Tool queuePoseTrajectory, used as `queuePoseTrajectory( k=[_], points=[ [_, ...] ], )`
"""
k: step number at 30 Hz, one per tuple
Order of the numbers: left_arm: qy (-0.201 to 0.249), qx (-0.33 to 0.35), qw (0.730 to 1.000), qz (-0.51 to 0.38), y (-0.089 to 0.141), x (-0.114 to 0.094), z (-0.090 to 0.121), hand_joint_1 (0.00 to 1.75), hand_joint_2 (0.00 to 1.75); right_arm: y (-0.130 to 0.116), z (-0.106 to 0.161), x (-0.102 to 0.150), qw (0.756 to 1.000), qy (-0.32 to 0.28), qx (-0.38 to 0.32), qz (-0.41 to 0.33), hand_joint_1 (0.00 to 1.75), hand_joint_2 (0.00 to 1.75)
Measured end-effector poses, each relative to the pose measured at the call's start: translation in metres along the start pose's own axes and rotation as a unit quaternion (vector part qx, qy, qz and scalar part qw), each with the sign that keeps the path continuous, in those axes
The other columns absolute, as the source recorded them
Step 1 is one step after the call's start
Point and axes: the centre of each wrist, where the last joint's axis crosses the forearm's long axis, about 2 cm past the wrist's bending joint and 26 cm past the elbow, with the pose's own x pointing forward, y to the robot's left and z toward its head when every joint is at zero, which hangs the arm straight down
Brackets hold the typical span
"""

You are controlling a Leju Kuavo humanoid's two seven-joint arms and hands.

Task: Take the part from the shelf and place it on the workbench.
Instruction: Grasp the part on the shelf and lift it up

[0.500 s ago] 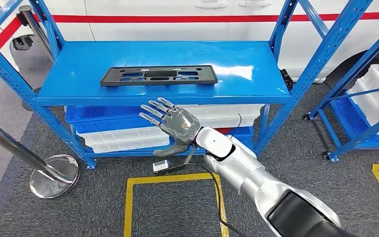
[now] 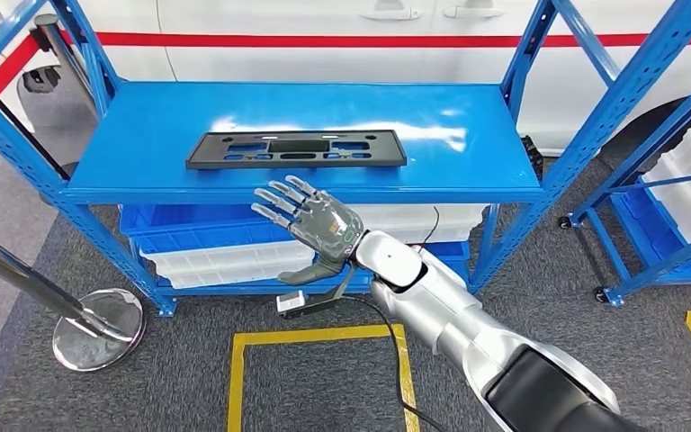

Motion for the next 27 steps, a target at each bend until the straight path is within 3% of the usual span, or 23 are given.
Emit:
queuePoseTrajectory(
  k=[27],
  points=[
    [0.005, 0.0, 1.0, 0.002, -0.001, -0.004, 0.0, 0.0, 0.0, -0.002, -0.01, -0.011, 0.999, 0.018, 0.026, -0.006, 0.0, 0.0]
  ],
)
